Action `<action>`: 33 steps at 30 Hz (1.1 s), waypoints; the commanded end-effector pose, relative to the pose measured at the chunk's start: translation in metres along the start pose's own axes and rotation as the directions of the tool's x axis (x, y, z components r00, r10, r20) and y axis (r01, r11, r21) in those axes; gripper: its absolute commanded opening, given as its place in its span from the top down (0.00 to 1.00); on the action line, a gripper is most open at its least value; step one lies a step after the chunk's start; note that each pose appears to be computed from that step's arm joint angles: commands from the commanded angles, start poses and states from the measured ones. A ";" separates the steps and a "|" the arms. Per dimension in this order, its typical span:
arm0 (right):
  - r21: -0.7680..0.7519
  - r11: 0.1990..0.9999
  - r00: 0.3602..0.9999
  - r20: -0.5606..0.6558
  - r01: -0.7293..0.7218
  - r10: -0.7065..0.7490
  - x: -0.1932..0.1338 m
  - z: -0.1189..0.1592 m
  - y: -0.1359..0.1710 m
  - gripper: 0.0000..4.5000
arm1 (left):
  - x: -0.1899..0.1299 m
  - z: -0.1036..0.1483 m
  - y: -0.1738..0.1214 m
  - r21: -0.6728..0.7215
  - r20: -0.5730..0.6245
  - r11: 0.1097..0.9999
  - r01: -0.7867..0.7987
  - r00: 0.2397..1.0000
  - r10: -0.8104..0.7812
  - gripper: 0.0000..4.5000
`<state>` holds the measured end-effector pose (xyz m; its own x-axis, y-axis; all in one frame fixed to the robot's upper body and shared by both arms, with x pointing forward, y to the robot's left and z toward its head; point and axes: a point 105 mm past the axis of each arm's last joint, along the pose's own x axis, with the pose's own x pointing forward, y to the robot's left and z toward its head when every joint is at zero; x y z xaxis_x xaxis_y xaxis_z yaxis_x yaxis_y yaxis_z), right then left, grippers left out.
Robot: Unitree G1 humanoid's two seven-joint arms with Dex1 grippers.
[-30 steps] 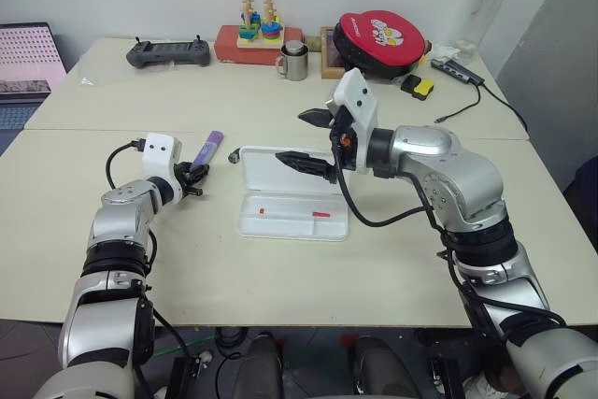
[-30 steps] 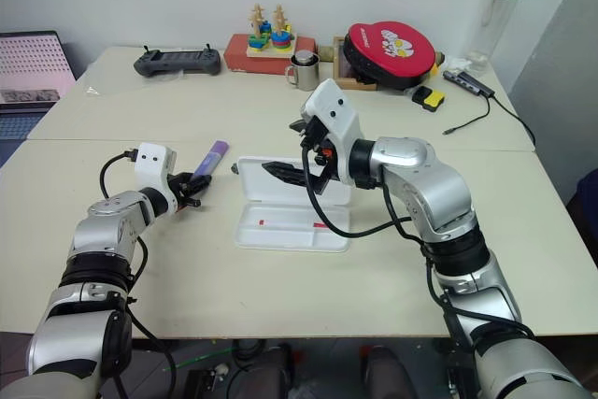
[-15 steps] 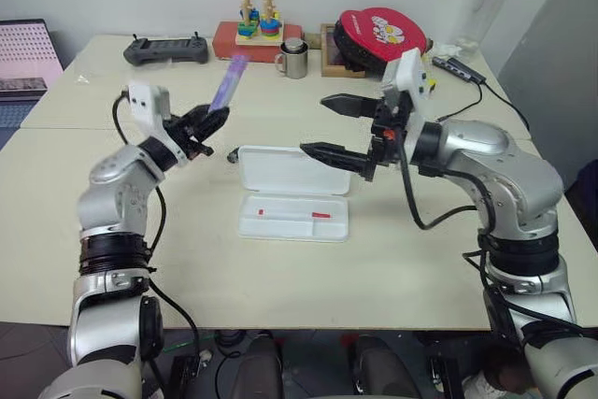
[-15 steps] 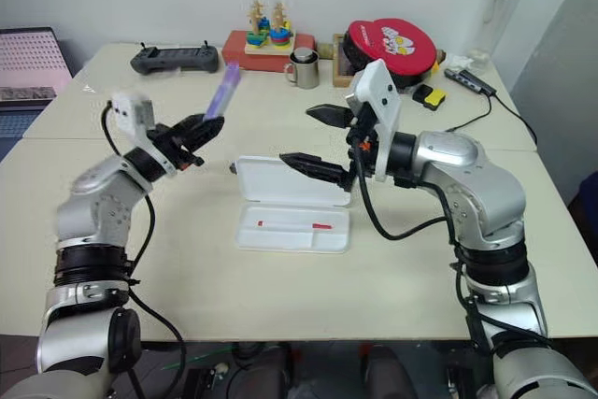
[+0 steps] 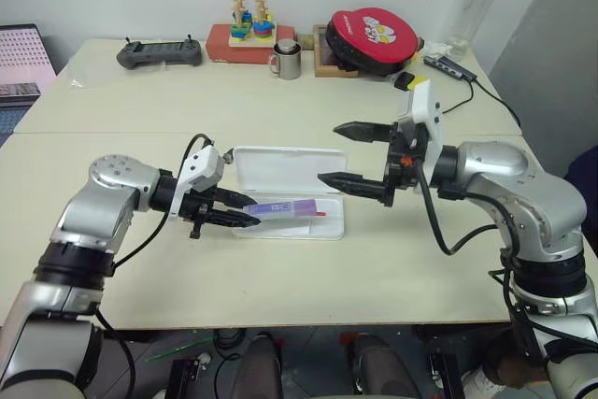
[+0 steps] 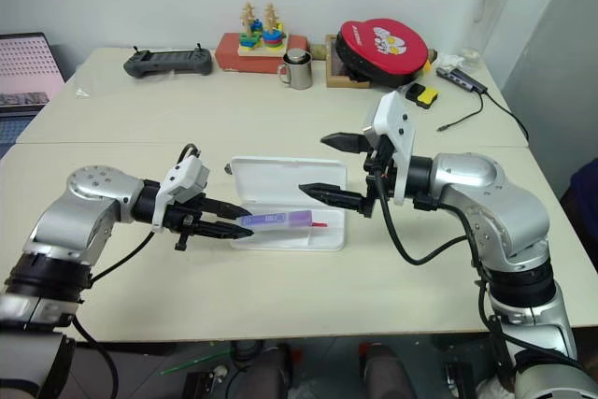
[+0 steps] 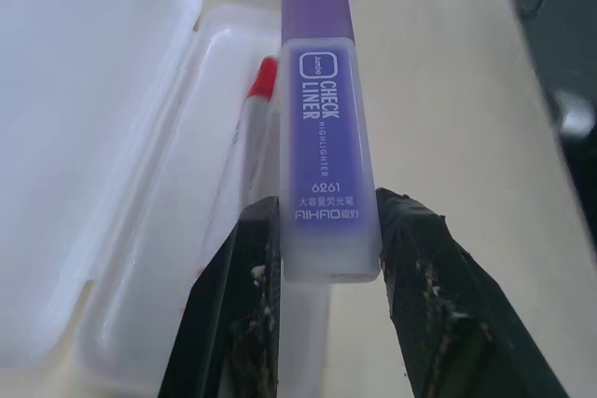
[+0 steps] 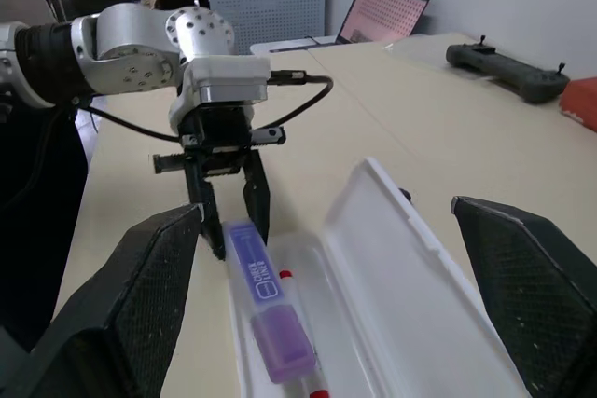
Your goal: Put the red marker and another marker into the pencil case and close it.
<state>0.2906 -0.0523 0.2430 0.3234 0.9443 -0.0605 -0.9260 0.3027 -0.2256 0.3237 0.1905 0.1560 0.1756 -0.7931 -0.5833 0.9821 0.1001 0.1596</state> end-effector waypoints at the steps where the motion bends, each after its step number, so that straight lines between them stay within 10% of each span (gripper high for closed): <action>1: -0.043 0.999 1.000 -0.004 0.018 -0.018 -0.001 0.002 0.006 0.00 | 0.004 0.001 0.009 0.064 -0.040 0.998 0.009 0.999 -0.006 0.73; 27: 0.004 1.000 0.999 -0.035 0.008 -0.008 0.006 -0.011 0.017 0.00 | 0.013 -0.020 -0.002 0.042 -0.117 0.995 0.093 0.989 -0.088 0.73; 33: 0.001 1.000 0.999 -0.035 0.004 -0.004 0.006 -0.011 0.015 0.00 | 0.014 -0.008 0.000 0.020 -0.039 0.998 0.060 0.997 -0.059 0.42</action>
<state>0.2846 -0.0445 0.2172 0.3465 0.9298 -0.1243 -0.9285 0.3211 -0.1867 0.3247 0.1862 0.1289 0.0832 -0.7496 -0.6566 0.9950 0.0264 0.0960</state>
